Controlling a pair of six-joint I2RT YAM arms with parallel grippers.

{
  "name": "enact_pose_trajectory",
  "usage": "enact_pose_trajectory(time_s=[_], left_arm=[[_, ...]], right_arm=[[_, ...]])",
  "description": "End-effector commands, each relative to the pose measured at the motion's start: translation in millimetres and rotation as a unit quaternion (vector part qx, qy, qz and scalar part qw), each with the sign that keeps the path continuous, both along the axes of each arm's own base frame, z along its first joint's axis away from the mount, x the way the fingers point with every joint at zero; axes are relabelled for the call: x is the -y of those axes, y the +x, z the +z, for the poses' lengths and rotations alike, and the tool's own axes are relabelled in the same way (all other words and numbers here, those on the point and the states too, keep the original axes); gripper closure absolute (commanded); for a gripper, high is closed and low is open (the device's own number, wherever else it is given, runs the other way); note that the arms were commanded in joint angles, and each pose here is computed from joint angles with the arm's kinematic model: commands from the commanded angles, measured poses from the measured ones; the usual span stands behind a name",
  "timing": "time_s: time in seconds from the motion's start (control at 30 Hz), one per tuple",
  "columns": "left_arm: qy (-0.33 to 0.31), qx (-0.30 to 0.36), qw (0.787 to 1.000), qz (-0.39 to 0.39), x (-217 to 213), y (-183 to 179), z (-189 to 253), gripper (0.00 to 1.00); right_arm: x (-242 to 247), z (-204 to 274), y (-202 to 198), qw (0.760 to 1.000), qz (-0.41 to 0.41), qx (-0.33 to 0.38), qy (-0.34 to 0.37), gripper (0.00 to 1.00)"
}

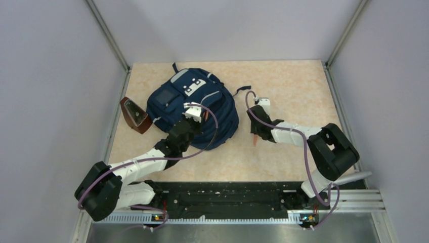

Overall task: Pack the student bag
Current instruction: Pick up the stationery from the center of the board.

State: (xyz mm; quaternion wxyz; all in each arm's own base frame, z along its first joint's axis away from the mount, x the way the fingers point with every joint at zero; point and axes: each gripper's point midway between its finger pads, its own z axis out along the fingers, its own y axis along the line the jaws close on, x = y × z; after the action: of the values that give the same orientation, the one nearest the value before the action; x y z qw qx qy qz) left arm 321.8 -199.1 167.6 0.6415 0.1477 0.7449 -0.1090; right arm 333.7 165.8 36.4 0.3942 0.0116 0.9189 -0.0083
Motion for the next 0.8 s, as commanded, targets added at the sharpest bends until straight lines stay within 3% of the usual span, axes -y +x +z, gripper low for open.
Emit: enact_pose_trajectory(time_s=[0.0,0.37,0.43,0.53,0.77], left_arm=[[-0.036,0.039,0.998,-0.019,12.8,1.6,30.0,1.00],[-0.036,0.038,0.998,-0.019,12.7,1.5,30.1,1.00],[-0.037,0.039,0.998,-0.019,12.9,1.3,30.7,1.00],[-0.037,0.039,0.998,-0.019,12.6,1.2,30.5,1.00],[-0.042,0.041,0.998,-0.019,12.2,0.2,32.9,1.00]], right_arm=[[-13.1,6.1,13.2,1.000,0.009,-0.005,0.025,0.71],[-4.6,-8.9,5.8,0.999,-0.006,-0.035,0.002,0.76],[-4.0,-10.6,5.2,0.999,-0.007,-0.038,0.000,0.80],[-5.5,-10.7,5.4,0.999,-0.004,-0.039,0.002,0.98],[-19.3,23.1,2.5,0.998,0.027,-0.016,0.050,1.00]])
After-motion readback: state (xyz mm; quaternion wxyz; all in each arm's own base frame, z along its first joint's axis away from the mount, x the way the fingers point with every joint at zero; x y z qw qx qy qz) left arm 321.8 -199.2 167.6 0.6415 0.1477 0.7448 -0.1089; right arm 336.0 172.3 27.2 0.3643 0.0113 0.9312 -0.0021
